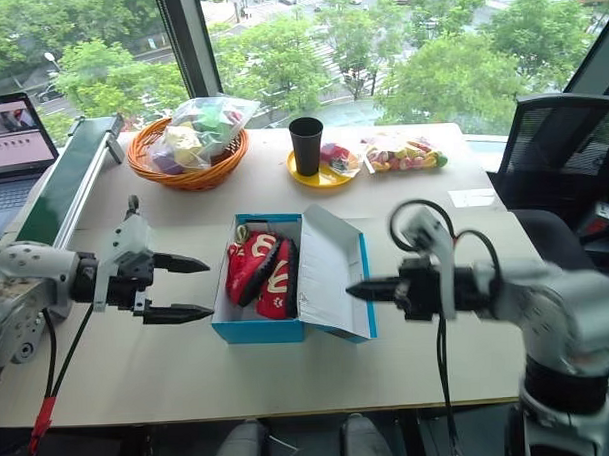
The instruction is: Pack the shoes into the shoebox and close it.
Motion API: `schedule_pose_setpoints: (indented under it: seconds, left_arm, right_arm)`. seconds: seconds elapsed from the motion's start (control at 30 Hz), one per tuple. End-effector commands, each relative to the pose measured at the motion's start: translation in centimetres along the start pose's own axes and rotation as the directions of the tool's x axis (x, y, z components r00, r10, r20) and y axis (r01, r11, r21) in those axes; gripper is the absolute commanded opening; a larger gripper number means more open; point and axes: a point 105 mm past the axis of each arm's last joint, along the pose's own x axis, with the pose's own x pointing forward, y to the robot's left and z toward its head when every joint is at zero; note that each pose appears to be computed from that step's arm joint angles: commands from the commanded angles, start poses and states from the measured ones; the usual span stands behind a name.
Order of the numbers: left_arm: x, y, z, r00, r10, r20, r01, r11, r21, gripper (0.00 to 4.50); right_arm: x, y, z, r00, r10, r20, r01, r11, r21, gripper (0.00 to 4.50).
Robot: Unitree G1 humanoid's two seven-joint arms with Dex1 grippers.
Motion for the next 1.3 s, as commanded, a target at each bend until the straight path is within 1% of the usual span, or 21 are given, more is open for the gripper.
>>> schedule_pose_setpoints:
  seconds: [0.03,0.13,0.17,0.3,0.37,0.47,0.53,0.6,0.63,0.7,0.77,0.9,1.03,1.1,1.13,1.2,1.3]
  left_arm:
    - [0.4,0.4,0.8,0.999,-0.050,-0.009,0.050,0.997,0.058,4.50]
    - [0.2,0.5,1.2,0.995,-0.088,-0.036,0.091,0.993,0.071,4.50]
    - [0.0,0.5,1.3,0.994,-0.096,-0.052,0.100,0.992,0.074,4.50]
    - [-1.0,0.7,1.6,0.990,-0.102,-0.095,0.109,0.991,0.076,4.50]
    - [-1.9,0.8,1.7,0.988,-0.098,-0.122,0.108,0.991,0.076,4.50]
    - [-2.7,0.7,1.9,0.985,-0.097,-0.142,0.108,0.991,0.074,4.50]
    - [-2.9,0.3,1.9,0.982,-0.116,-0.151,0.126,0.990,0.058,4.50]
    - [-3.3,0.0,1.7,0.979,-0.127,-0.157,0.137,0.989,0.050,4.50]
    - [-3.3,-0.1,1.8,0.979,-0.128,-0.157,0.137,0.989,0.050,4.50]
    - [-3.4,0.2,1.6,0.981,-0.104,-0.163,0.114,0.992,0.048,4.50]
    - [-3.3,-0.1,1.6,0.982,-0.107,-0.158,0.115,0.992,0.043,4.50]
    - [-3.1,-0.3,1.6,0.983,-0.113,-0.147,0.119,0.992,0.039,4.50]
    - [-2.8,-0.1,1.5,0.984,-0.113,-0.140,0.119,0.992,0.036,4.50]
    - [-2.5,-0.2,1.5,0.983,-0.124,-0.134,0.130,0.991,0.035,4.50]
    - [-2.5,-0.2,1.4,0.982,-0.134,-0.135,0.139,0.990,0.033,4.50]
    - [-2.7,-0.1,1.2,0.980,-0.138,-0.144,0.144,0.989,0.033,4.50]
    - [-3.2,0.3,0.9,0.982,-0.109,-0.155,0.115,0.993,0.030,4.50]
  right_arm:
    - [0.7,0.2,-2.4,0.998,-0.056,0.002,0.055,0.996,0.071,0.01]
    - [2.1,-2.4,-5.9,0.981,-0.186,-0.057,0.194,0.955,0.226,0.01]
    - [2.8,-3.0,-7.0,0.977,-0.202,-0.066,0.212,0.939,0.270,0.01]
    - [4.9,-4.0,-8.8,0.973,-0.222,-0.066,0.231,0.910,0.343,0.01]
    - [6.6,-4.9,-9.4,0.972,-0.232,-0.034,0.226,0.890,0.396,0.01]
    - [8.0,-7.3,-9.1,0.947,-0.318,0.043,0.265,0.849,0.457,0.01]
    - [7.8,-9.7,-7.8,0.894,-0.425,0.143,0.304,0.808,0.505,0.01]
    - [7.7,-10.7,-7.3,0.867,-0.457,0.200,0.294,0.792,0.536,0.01]
    - [7.6,-10.8,-7.2,0.864,-0.456,0.212,0.288,0.794,0.535,0.01]
    - [7.6,-11.9,-7.6,0.842,-0.492,0.221,0.304,0.771,0.559,0.01]
    - [7.1,-13.0,-7.9,0.801,-0.554,0.227,0.344,0.736,0.584,0.01]
    - [5.3,-13.3,-8.6,0.760,-0.599,0.252,0.386,0.727,0.568,0.01]
    - [3.7,-13.2,-7.8,0.724,-0.611,0.320,0.395,0.748,0.534,0.01]
    - [2.7,-12.4,-5.4,0.701,-0.565,0.435,0.330,0.797,0.505,0.01]
    - [2.7,-11.6,-4.1,0.713,-0.517,0.474,0.307,0.838,0.451,0.01]
    - [2.8,-10.5,-2.7,0.738,-0.452,0.501,0.285,0.882,0.376,0.01]
    - [1.8,-9.2,0.1,0.732,-0.376,0.569,0.231,0.922,0.311,0.01]
